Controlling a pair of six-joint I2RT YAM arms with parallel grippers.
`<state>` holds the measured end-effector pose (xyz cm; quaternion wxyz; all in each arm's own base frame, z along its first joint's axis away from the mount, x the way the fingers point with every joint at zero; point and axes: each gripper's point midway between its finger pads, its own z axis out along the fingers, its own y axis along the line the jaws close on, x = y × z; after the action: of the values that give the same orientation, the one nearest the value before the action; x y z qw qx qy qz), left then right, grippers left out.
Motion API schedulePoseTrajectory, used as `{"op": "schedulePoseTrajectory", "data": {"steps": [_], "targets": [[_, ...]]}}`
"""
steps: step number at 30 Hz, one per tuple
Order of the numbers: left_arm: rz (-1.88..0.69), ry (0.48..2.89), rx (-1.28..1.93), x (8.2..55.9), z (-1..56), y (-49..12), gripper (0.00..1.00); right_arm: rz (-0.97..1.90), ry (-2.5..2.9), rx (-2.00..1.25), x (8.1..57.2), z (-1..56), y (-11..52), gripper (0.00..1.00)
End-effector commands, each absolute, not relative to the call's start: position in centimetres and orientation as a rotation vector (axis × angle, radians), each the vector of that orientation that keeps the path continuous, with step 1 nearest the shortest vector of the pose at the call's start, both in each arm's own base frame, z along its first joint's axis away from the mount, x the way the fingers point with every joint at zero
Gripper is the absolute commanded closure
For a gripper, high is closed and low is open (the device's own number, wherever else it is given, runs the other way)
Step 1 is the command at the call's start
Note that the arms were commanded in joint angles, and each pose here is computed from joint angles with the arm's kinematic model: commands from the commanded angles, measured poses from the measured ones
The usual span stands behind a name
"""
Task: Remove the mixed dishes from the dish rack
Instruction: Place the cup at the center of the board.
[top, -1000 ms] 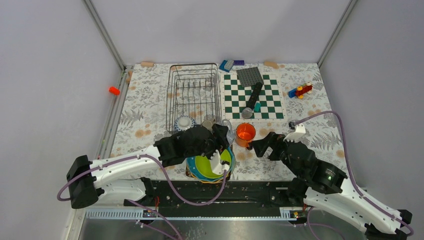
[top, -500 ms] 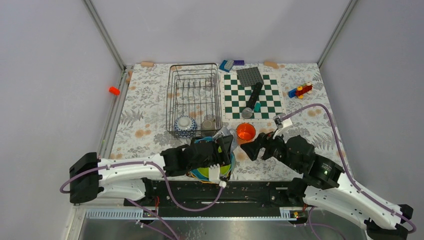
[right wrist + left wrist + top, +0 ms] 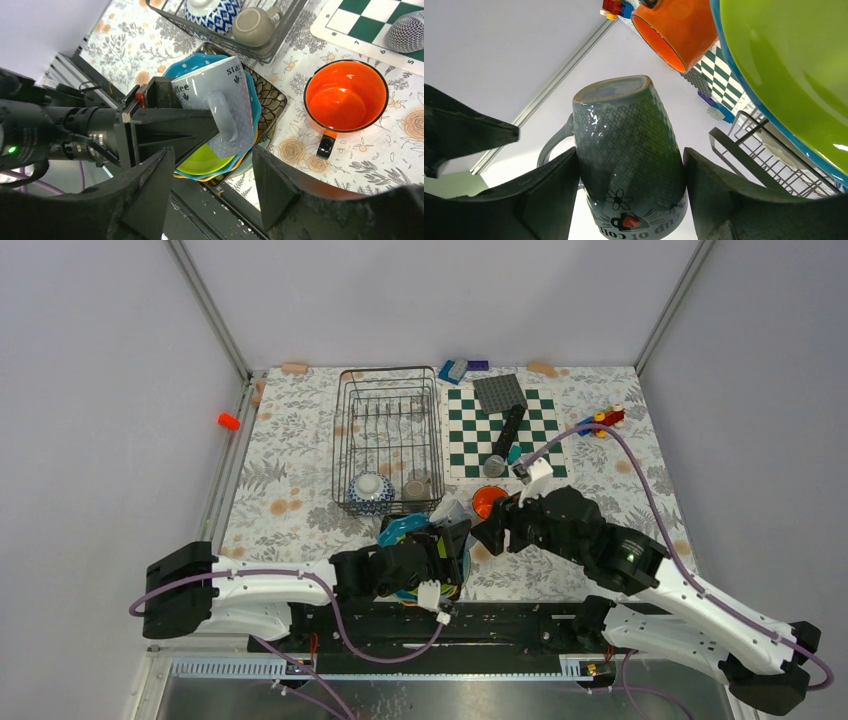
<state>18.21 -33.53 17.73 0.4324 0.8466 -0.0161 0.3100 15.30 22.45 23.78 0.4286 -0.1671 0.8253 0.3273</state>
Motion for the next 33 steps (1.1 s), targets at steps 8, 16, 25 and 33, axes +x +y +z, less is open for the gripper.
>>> {"op": "schedulePoseTrajectory", "data": {"steps": [8,16,25,33], "targets": [[1.003,-0.293,2.084,16.6,20.6,-34.4,1.00,0.742,2.100,-0.522,15.8,24.0,23.1,0.42],[0.997,-0.323,2.081,15.5,20.7,-35.0,1.00,0.749,2.105,-0.566,16.1,23.7,24.2,0.57],[0.988,-0.314,2.088,15.4,20.7,-35.1,1.00,0.796,2.158,-0.642,15.1,22.5,25.2,0.62],[0.961,-0.310,2.070,15.1,20.9,-35.5,1.00,0.764,2.204,-0.669,15.0,21.1,25.2,0.61]]}}
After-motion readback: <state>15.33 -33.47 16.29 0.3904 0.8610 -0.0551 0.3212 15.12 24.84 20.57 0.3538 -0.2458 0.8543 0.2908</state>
